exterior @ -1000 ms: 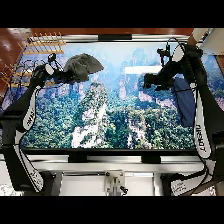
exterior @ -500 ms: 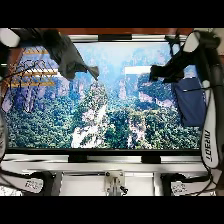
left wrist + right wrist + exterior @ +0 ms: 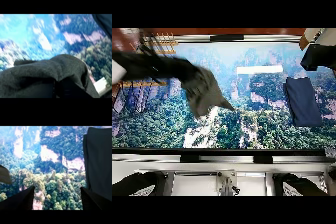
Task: Fold the shirts.
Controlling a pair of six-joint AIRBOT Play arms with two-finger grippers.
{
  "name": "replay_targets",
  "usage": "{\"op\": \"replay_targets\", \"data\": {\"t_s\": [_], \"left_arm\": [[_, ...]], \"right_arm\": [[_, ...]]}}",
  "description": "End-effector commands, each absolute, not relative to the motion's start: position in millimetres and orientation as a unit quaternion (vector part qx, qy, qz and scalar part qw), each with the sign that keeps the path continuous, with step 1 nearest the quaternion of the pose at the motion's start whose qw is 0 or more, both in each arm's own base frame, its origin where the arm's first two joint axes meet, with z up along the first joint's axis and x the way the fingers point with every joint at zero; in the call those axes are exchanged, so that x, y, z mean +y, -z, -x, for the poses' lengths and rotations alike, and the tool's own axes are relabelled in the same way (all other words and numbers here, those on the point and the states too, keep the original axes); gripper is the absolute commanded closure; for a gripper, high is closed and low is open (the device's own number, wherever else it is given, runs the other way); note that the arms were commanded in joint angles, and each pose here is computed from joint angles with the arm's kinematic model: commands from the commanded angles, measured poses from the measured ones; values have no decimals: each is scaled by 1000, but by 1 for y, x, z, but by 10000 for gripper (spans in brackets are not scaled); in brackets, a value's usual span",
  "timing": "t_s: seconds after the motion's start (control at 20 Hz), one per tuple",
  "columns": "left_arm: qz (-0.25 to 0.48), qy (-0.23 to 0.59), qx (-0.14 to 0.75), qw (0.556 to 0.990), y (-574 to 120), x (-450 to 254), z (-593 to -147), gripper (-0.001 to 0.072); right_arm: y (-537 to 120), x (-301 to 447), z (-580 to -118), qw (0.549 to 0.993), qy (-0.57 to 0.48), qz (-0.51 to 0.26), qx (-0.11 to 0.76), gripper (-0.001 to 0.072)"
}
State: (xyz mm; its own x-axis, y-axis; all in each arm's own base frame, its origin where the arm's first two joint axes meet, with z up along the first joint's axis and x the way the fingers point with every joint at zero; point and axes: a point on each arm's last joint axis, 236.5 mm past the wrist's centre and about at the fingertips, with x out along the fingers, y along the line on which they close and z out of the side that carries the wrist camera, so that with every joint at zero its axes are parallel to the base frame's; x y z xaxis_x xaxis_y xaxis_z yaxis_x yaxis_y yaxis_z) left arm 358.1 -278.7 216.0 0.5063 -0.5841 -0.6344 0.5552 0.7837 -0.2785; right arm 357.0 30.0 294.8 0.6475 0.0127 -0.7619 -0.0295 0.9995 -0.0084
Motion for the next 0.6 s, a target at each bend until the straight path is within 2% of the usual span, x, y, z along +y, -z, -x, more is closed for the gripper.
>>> {"op": "replay_targets", "data": {"t_s": [0.0,0.05,0.1,0.15,0.25,0.35,0.55], "left_arm": [[6,345,502,793,-83,-335,-286,676],[-4,346,527,776,-54,-346,-270,667],[-12,343,553,759,-32,-354,-255,397],[-15,332,580,744,-20,-355,-245,-4],[-49,310,614,724,-16,-330,-242,-13],[-79,260,623,734,-28,-280,-264,-13],[-44,196,621,757,-59,-190,-302,-13]], "right_arm": [[-298,38,-334,901,-32,3,433,43],[-294,44,-334,897,-43,0,440,43],[-291,50,-335,894,-56,-3,445,43],[-285,58,-337,888,-71,-7,455,43],[-268,70,-340,869,-99,2,485,43],[-244,69,-344,843,-102,15,529,43],[-190,61,-357,789,-98,31,606,43]]}}
